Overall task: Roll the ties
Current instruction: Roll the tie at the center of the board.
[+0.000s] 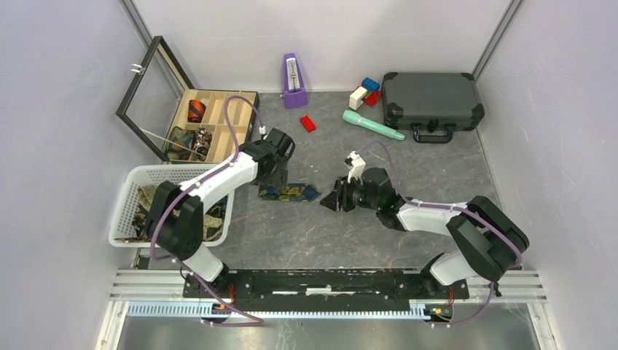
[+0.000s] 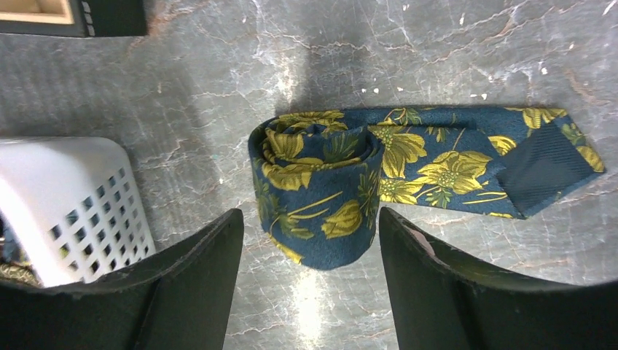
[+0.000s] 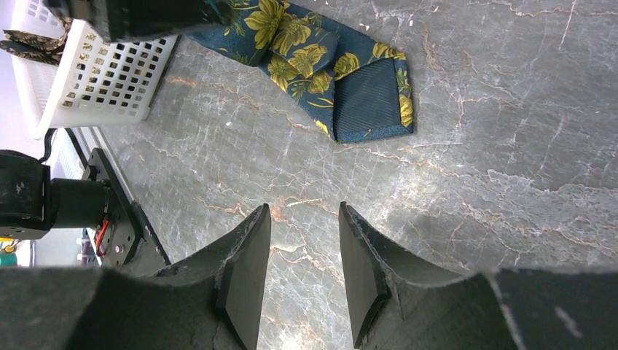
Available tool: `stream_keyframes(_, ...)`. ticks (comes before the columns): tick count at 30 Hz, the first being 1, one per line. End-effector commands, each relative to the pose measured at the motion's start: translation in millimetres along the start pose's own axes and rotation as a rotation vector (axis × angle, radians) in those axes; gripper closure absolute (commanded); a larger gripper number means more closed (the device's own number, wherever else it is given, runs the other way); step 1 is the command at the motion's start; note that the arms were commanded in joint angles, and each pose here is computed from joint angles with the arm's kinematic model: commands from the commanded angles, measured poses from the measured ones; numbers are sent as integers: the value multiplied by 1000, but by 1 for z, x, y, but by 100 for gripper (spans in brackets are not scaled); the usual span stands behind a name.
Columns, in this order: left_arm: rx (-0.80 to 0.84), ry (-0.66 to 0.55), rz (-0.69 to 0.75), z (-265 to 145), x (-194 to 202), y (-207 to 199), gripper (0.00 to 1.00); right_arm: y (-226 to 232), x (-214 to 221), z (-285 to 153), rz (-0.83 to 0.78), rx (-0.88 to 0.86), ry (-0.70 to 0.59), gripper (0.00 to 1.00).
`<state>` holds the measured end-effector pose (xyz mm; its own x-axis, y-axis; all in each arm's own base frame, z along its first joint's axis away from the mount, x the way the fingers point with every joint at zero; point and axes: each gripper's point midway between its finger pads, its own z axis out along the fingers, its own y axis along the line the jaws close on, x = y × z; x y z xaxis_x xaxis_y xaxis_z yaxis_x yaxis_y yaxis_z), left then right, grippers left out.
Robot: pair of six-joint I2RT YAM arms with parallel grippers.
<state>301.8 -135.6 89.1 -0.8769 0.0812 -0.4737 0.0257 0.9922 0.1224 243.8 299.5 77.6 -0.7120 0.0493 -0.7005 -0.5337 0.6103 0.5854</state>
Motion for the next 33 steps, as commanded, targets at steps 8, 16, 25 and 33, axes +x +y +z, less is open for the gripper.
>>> stream_keyframes(8, 94, 62, 61, 29, 6, -32, 64, -2, -6, -16, -50, 33, -44, 54)
stream_keyframes(16, 194, 70, 55, 14, 14, -86, 66, -26, -13, -36, -62, 148, -51, 54)
stream_keyframes(25, 245, 74, 90, 1, 18, -138, 42, -52, -15, -56, -110, 282, -13, 52)
stream_keyframes(33, 272, 12, 85, -26, -1, -140, 21, -37, -28, -57, -93, 242, -33, 52)
